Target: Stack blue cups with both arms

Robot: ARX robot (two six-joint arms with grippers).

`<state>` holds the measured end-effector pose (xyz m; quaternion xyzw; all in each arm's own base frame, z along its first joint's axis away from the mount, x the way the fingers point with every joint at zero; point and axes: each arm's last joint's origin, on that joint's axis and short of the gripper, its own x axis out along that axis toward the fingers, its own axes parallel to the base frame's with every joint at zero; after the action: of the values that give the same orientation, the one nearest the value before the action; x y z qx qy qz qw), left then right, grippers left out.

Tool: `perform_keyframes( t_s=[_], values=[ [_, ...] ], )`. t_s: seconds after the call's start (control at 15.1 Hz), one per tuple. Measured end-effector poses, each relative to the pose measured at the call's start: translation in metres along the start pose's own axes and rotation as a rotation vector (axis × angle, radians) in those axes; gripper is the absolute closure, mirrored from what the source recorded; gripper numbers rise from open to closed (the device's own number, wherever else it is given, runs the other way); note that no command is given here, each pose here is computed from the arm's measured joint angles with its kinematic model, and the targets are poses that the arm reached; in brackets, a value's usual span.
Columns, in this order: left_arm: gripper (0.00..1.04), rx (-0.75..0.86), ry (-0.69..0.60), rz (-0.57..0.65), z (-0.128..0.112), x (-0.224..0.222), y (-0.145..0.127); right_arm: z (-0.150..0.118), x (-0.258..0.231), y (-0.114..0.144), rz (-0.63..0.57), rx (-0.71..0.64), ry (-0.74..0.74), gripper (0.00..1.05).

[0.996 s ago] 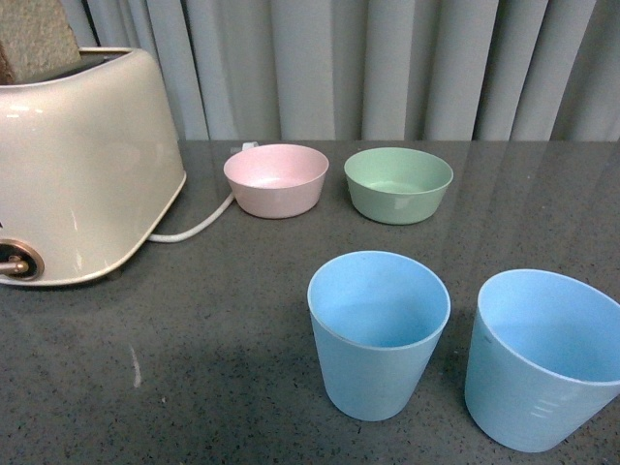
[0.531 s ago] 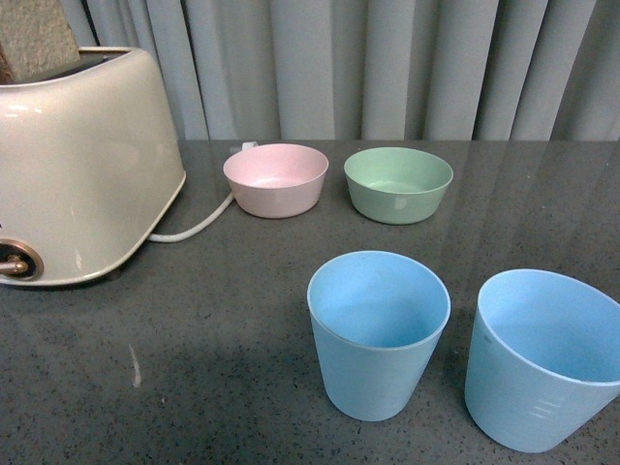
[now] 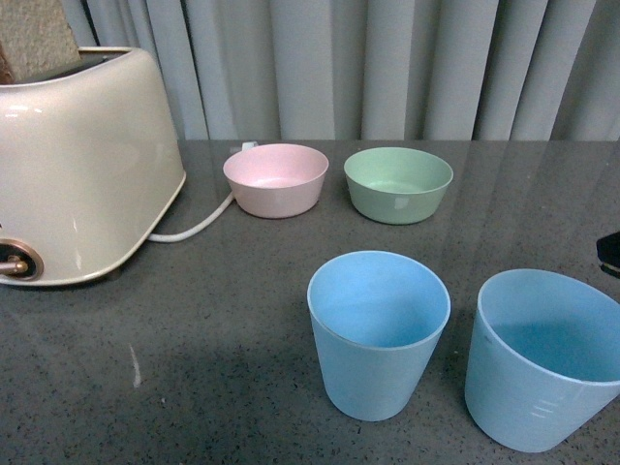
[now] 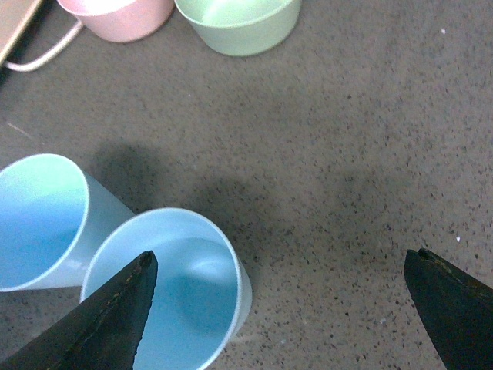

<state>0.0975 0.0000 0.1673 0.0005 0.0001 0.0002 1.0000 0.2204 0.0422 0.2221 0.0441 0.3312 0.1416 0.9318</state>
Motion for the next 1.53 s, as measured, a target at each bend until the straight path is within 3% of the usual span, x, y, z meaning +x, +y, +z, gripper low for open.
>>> perform_keyframes(
  t_s=[0.53, 0.73, 0.8, 0.86, 1.06, 1.53],
  values=[
    [0.07, 0.000, 0.000, 0.000, 0.000, 0.000, 0.000, -0.008, 0.024, 0.007, 0.001, -0.018, 0.136, 0.07],
    [0.07, 0.000, 0.000, 0.000, 0.000, 0.000, 0.000, -0.009, 0.036, 0.008, -0.049, -0.045, 0.174, 0.32],
    [0.07, 0.000, 0.000, 0.000, 0.000, 0.000, 0.000, -0.008, 0.036, 0.010, -0.046, -0.053, 0.177, 0.44],
    [0.07, 0.000, 0.000, 0.000, 0.000, 0.000, 0.000, 0.001, 0.036, 0.016, -0.037, -0.067, 0.166, 0.76],
    [0.07, 0.000, 0.000, 0.000, 0.000, 0.000, 0.000, 0.007, 0.034, 0.019, -0.030, -0.073, 0.165, 1.03],
    [0.07, 0.000, 0.000, 0.000, 0.000, 0.000, 0.000, 0.017, 0.022, 0.021, -0.024, -0.070, 0.117, 1.03]
  ],
)
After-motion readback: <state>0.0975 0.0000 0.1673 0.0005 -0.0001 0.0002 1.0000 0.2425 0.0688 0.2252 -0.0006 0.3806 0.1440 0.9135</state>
